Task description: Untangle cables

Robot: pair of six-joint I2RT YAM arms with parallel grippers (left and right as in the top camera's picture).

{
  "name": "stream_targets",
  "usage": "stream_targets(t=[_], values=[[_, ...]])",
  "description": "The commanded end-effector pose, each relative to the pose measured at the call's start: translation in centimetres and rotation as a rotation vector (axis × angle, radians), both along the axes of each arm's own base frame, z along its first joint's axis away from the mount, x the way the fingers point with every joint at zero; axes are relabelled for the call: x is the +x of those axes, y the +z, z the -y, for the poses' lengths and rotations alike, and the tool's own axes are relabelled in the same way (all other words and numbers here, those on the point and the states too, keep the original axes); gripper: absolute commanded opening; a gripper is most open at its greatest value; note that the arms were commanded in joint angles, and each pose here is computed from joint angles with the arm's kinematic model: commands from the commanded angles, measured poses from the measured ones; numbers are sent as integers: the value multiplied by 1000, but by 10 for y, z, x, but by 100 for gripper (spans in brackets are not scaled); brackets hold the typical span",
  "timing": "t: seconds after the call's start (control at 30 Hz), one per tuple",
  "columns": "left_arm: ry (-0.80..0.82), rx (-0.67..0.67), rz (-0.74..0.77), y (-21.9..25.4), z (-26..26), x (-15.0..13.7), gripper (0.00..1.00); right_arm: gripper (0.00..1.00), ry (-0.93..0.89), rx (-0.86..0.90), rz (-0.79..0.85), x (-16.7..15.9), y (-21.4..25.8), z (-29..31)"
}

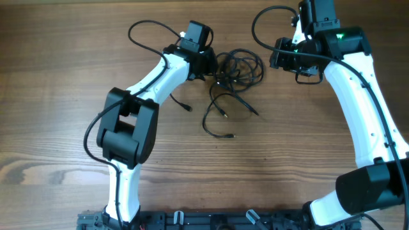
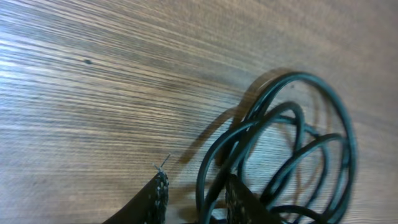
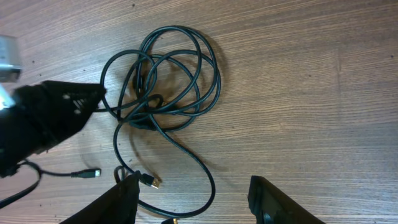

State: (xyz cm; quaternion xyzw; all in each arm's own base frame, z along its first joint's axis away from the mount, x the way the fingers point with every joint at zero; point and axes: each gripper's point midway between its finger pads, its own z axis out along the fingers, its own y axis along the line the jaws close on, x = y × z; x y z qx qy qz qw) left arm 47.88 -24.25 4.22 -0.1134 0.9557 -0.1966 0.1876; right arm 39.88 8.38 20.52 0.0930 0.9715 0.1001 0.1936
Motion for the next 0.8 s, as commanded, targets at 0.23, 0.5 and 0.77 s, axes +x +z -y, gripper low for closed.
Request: stream_targets(t=[0.23, 0.5, 0.77], values=[[-148, 76, 23, -25, 19, -9, 14, 59, 22, 21, 3, -2, 2, -5], [-258, -321, 85, 117, 17, -22, 4, 59, 358, 345, 104, -4, 35, -74], [-524, -876, 37, 248, -17, -86, 4, 59, 514, 415, 119, -25, 50, -132]])
